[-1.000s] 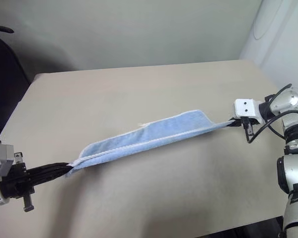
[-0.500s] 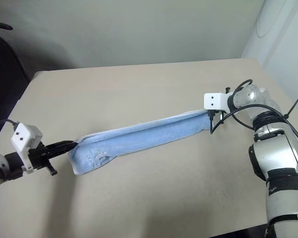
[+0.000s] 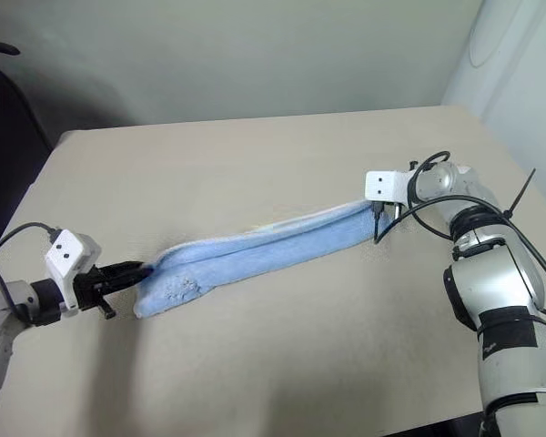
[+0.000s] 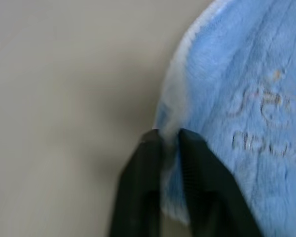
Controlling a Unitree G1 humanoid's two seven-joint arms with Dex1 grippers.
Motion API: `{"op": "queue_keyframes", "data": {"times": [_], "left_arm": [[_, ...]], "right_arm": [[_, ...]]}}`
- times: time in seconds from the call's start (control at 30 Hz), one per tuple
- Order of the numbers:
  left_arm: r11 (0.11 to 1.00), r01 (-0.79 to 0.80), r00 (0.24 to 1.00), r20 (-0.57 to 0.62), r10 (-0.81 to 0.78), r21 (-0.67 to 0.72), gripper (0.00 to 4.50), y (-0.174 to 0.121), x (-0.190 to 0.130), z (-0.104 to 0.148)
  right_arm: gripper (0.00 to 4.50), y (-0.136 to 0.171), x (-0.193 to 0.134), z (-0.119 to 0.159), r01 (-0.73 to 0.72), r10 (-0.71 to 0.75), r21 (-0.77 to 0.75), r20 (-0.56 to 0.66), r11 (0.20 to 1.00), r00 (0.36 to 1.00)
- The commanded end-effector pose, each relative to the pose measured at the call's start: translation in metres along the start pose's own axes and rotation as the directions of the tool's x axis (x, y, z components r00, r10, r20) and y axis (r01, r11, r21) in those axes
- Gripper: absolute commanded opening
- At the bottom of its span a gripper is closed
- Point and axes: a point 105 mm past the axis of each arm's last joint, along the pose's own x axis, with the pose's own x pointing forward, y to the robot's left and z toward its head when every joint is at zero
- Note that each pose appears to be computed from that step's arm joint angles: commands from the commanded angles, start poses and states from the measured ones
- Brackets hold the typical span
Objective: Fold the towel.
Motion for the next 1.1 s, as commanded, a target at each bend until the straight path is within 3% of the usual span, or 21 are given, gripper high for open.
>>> {"op": "queue_keyframes", "data": {"times": [0.03, 0.23, 0.27, 0.47, 0.6, 0.73, 0.8, 0.87, 0.97, 1.1], "left_arm": [[1.000, -0.011, 0.999, 0.037, 0.010, 0.010, 2.10, 0.003, -0.006, 0.011], [0.996, -0.084, 0.996, 0.036, 0.083, 0.029, 4.21, 0.015, -0.011, 0.010], [0.996, -0.088, 0.995, 0.043, 0.087, 0.030, 4.48, 0.015, -0.012, 0.010], [0.985, -0.170, 0.981, 0.100, 0.168, 0.011, 4.48, 0.024, -0.029, 0.016], [0.950, -0.298, 0.926, 0.213, 0.311, -0.091, 4.48, 0.037, -0.065, 0.027], [0.952, -0.302, 0.921, 0.243, 0.303, -0.042, 4.50, 0.013, -0.082, 0.027], [0.965, -0.263, 0.940, 0.225, 0.256, 0.003, 4.50, -0.004, -0.082, 0.024], [0.975, -0.208, 0.964, 0.185, 0.192, 0.076, 4.50, -0.022, -0.079, 0.019], [0.980, -0.121, 0.988, 0.118, 0.103, 0.156, 4.50, -0.042, -0.071, 0.009], [0.969, -0.054, 0.997, 0.065, 0.040, 0.240, 4.50, -0.054, -0.058, 0.001]], "right_arm": [[2.01, -0.011, -0.009, 0.000, 0.028, -0.028, -0.014, 0.011, 1.000, 1.000], [4.08, -0.023, -0.013, -0.001, 0.139, -0.139, -0.095, 0.007, 0.986, 0.990], [4.10, -0.026, -0.015, -0.001, 0.160, -0.159, -0.098, 0.009, 0.982, 0.987], [4.10, -0.037, -0.030, -0.016, 0.220, -0.221, -0.065, -0.017, 0.973, 0.975], [4.10, -0.038, -0.044, -0.019, 0.156, -0.211, 0.342, 0.129, 0.927, 0.969], [4.49, -0.024, -0.046, -0.025, -0.047, -0.189, 0.688, 0.264, 0.724, 0.946], [4.49, -0.013, -0.044, -0.029, -0.161, -0.167, 0.797, 0.310, 0.582, 0.936], [4.49, -0.007, -0.044, -0.031, -0.249, -0.196, 0.899, 0.334, 0.361, 0.922], [4.49, 0.006, -0.039, -0.034, -0.313, -0.207, 0.946, 0.323, 0.084, 0.923], [4.49, 0.024, -0.036, -0.033, -0.358, -0.193, 0.923, 0.328, -0.144, 0.925]]}}
